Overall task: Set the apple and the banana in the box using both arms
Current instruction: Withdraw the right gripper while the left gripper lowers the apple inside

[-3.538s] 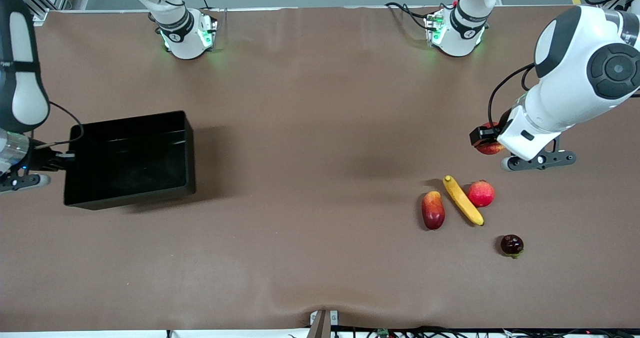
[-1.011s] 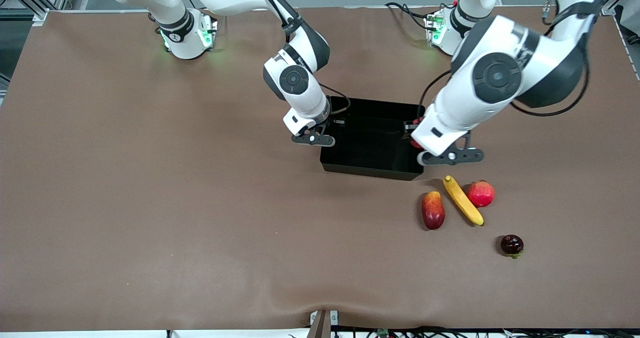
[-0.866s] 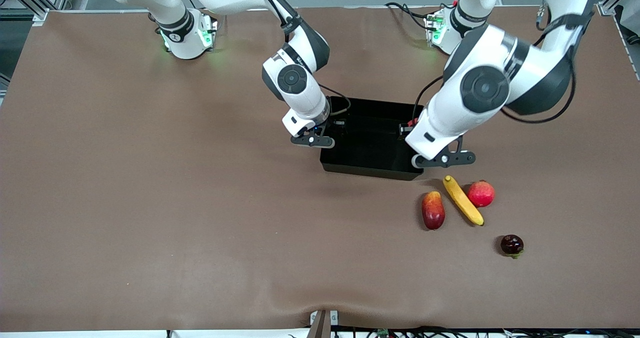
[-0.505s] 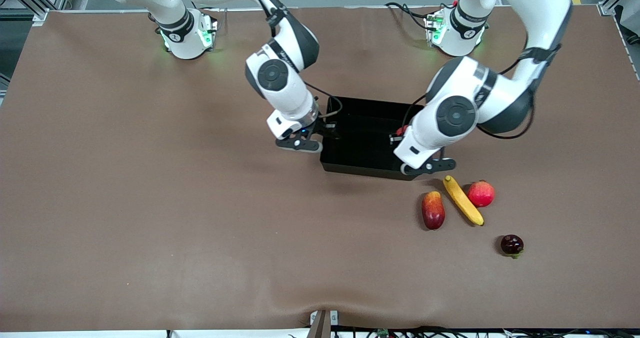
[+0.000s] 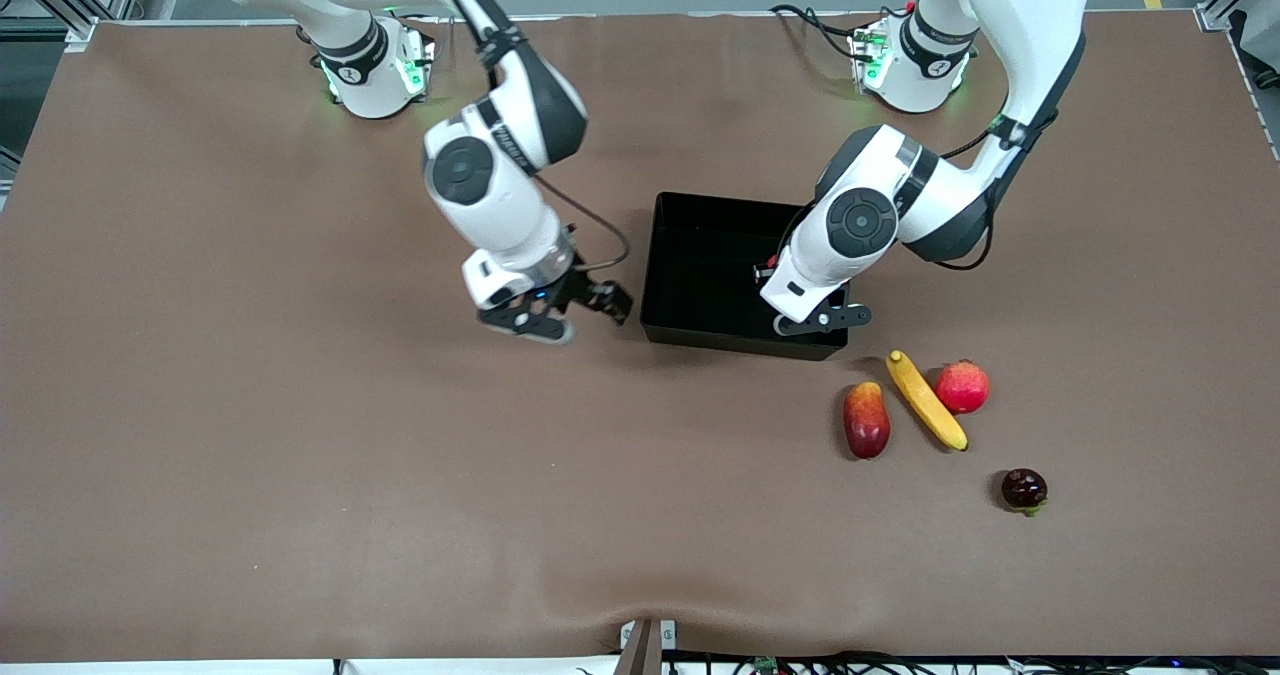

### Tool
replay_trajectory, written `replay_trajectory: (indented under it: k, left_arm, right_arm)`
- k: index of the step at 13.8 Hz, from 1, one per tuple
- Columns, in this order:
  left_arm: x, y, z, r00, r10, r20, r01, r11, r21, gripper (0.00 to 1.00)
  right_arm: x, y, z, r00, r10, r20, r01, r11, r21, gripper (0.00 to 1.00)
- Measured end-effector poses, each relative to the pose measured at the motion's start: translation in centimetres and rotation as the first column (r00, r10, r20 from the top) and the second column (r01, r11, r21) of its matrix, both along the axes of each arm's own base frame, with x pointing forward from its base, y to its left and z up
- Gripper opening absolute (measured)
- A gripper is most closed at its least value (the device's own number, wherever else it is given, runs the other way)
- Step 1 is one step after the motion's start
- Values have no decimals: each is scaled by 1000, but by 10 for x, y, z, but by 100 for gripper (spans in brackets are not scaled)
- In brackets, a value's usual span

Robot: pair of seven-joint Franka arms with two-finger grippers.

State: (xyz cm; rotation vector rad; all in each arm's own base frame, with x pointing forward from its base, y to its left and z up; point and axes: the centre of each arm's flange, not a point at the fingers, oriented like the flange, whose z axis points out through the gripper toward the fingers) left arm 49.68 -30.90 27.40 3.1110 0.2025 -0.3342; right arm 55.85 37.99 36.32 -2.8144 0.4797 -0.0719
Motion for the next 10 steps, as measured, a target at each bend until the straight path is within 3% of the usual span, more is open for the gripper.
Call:
replay_trajectory:
  k: [2, 4, 8, 10]
  left_arm:
    - [-12, 4, -19, 1000, -1, 10, 1, 1000, 9, 74]
    - [-20, 9, -36, 1000, 5, 14, -6, 999, 43, 74]
    - [-24, 9, -58, 999, 31, 7, -32, 997, 63, 74]
    - [-24, 7, -67, 999, 47, 3, -47, 998, 53, 74]
  right_arm:
    - [20, -41, 14, 1000, 26, 1, -26, 1000, -9, 100]
    - [31, -81, 29, 997, 66, -32, -66, 998, -20, 100]
    - [39, -162, 77, 986, 157, -60, -159, 987, -17, 100]
    - [39, -208, 100, 970, 235, -58, -237, 970, -46, 100]
